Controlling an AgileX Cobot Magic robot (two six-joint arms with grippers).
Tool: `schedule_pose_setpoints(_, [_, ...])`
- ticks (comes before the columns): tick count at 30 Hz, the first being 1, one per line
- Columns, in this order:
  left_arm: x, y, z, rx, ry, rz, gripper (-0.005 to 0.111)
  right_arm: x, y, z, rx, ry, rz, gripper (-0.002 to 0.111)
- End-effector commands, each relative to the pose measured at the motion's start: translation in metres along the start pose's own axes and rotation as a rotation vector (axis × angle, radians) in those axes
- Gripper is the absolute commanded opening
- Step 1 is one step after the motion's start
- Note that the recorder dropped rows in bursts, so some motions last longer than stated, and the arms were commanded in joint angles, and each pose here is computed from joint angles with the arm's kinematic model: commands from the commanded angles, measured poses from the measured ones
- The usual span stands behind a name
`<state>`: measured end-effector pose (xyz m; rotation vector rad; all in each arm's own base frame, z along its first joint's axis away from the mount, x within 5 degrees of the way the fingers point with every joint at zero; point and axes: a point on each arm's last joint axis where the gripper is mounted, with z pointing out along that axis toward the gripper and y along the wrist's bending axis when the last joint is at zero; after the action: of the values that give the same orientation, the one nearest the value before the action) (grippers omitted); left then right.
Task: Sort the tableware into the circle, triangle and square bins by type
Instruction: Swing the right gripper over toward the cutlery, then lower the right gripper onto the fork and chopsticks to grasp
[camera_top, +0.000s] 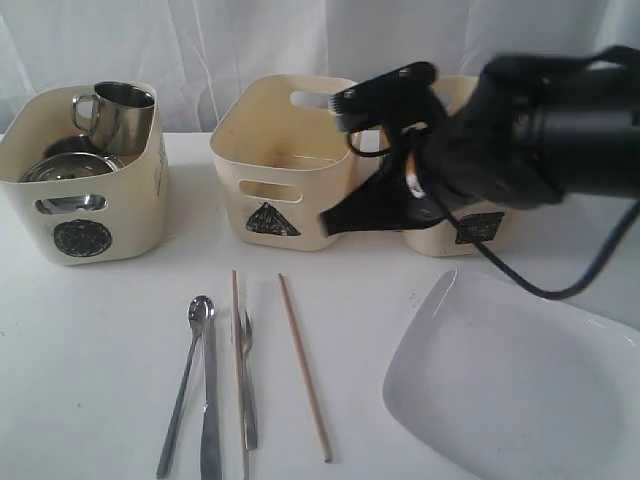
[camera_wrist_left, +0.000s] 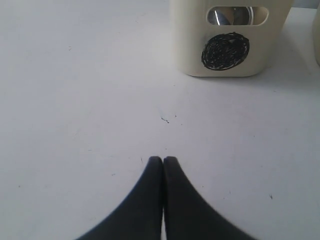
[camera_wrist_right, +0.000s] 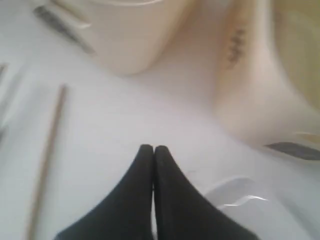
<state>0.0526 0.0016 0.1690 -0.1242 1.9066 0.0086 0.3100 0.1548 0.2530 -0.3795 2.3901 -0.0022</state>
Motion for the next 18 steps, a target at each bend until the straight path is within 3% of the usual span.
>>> schedule_pose_setpoints(1, [0.000,0.000,0.000,0.002,-0.006,-0.011,0.000,-0.004,0.044,0.018,-0.241,0.233,-0.020,0.000])
schedule_pose_setpoints(5, [0.000,0.000,0.000,0.002,-0.006,-0.011,0.000,0.006,0.067,0.040,-0.294,0.316,0.022,0.000])
schedule_pose_setpoints(11, [0.000,0.000,0.000,0.002,-0.006,-0.011,0.000,0.015,0.097,0.054,-0.337,0.285,-0.081,0.002])
schedule_pose_setpoints(14, [0.000,0.000,0.000,0.002,-0.006,-0.011,0.000,0.021,0.110,0.061,-0.368,0.274,-0.179,0.014])
schedule_pose_setpoints(18, [0.000,0.000,0.000,0.002,-0.006,-0.011,0.000,0.032,0.121,0.068,-0.387,0.327,-0.176,0.041])
